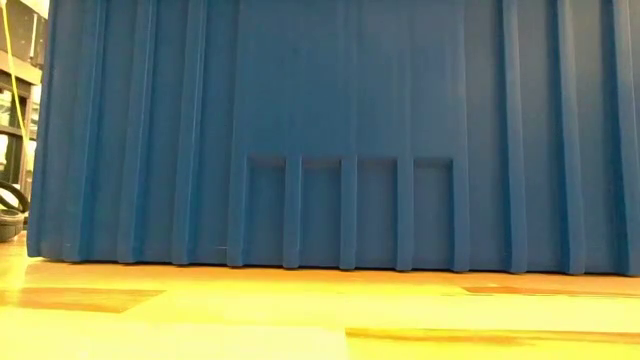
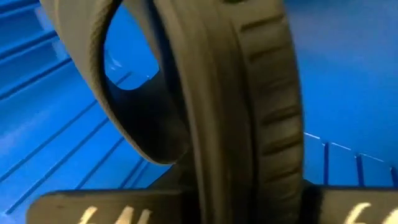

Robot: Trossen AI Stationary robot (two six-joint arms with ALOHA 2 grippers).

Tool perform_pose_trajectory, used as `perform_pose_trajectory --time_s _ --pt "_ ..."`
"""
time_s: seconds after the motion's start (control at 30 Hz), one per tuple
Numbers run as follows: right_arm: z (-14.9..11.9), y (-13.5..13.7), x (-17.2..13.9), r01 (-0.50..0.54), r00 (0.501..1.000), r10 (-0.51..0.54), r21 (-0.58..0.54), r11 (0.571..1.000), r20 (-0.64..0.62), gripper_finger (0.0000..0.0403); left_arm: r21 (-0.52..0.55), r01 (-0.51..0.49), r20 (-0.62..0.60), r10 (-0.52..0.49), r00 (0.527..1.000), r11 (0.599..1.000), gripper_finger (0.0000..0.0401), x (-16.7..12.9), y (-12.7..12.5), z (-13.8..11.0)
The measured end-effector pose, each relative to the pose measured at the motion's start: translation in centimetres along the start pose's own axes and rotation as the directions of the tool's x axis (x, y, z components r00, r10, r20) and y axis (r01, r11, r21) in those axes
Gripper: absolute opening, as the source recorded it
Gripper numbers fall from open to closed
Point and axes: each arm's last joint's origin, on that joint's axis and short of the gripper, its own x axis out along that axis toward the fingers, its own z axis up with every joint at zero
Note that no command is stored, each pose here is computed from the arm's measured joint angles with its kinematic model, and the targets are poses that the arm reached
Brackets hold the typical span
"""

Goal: Pick and place slides into bin
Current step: Put the bottom black slipper into the blue bin, then put the black slipper into the bin

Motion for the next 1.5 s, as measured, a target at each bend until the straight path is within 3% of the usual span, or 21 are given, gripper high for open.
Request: perform_pose_trajectory --time_s 0.2,0.4,0.63,0.77,0.9,1.13,1.5 --pt "-0.6 0.1 0.3 -0.005 1.000 0.004 -0.034 0.999 -0.015 0.0079 0.000 0.001 -0.001 -0.001 1.000 1.000 0.0161 0.0 0.0 0.0" --pt "-0.7 -1.0 0.3 0.101 0.995 -0.100 0.021 0.995 -0.023 0.0113 -0.001 0.002 -0.002 -0.002 1.000 1.000 0.0161 0.0 0.0 0.0" --pt "-0.6 -1.6 0.1 0.156 0.987 -0.155 0.024 0.987 -0.026 0.0118 -0.005 0.003 -0.002 -0.003 1.000 1.000 0.0161 0.0 0.0 0.0" --pt "-0.5 -1.0 0.2 0.102 0.995 -0.103 -0.050 0.994 -0.017 0.0133 -0.005 0.003 -0.002 -0.003 1.000 1.000 0.0161 0.0 0.0 0.0" --pt "-0.5 -0.2 0.3 0.023 1.000 -0.024 -0.097 0.995 -0.005 0.0179 -0.006 0.002 0.001 -0.002 1.000 1.000 0.0161 0.0 0.0 0.0" --pt "-0.6 -2.0 0.1 0.196 0.981 -0.196 0.003 0.981 -0.003 0.0257 -0.023 0.003 0.002 -0.003 1.000 1.000 0.0161 0.0 0.0 0.0" --pt "0.4 -2.3 -0.4 0.236 0.964 -0.231 -0.021 0.971 0.132 0.0273 -0.021 -0.007 0.014 0.007 1.000 1.000 0.0161 0.0 0.0 0.1"
